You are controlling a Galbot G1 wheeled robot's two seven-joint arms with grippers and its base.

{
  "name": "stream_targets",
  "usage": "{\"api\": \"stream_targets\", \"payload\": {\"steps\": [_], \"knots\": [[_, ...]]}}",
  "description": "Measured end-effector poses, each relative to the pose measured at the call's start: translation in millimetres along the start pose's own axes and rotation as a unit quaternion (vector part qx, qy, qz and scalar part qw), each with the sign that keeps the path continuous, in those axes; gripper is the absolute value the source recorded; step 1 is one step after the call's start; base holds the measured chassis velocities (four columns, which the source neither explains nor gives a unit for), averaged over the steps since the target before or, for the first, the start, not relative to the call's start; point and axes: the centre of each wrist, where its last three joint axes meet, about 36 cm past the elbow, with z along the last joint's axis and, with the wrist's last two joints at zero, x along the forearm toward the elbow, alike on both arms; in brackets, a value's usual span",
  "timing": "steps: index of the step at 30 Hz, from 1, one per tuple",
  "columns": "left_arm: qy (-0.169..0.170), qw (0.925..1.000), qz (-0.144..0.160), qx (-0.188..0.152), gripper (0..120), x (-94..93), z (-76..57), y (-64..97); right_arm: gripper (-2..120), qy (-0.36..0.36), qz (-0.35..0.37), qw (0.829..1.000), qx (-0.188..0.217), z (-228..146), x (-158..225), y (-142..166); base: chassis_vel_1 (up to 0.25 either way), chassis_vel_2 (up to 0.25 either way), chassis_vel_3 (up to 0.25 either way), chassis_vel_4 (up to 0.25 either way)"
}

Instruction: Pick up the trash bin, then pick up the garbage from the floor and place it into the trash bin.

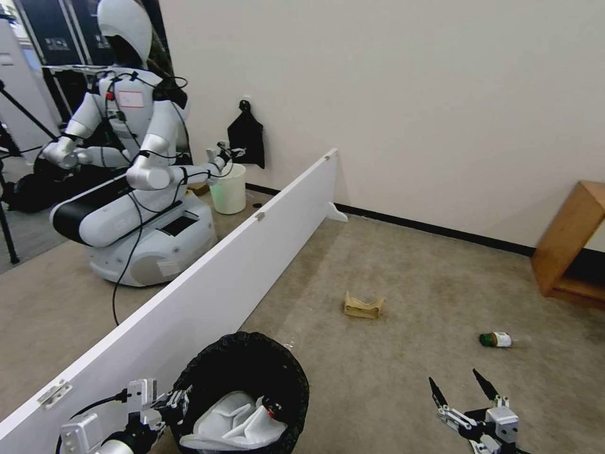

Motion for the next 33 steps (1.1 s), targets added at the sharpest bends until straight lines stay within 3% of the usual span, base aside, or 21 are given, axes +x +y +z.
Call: {"api": "stream_targets", "payload": {"steps": [25,33], "knots": [[-0.003,1.0,0.002,-0.001,5,1.7,4.0,-3.7,100,-0.003,0.0,1.0,0.001,0.3,1.3,0.4,-0.108,-0.109,-0.107,-0.107],[-0.004,1.0,0.001,-0.001,5,2.5,4.8,-4.1,100,0.0,0.009,1.0,0.007,0.5,3.0,-0.3,-0.03,-0.04,-0.024,-0.024]]}}
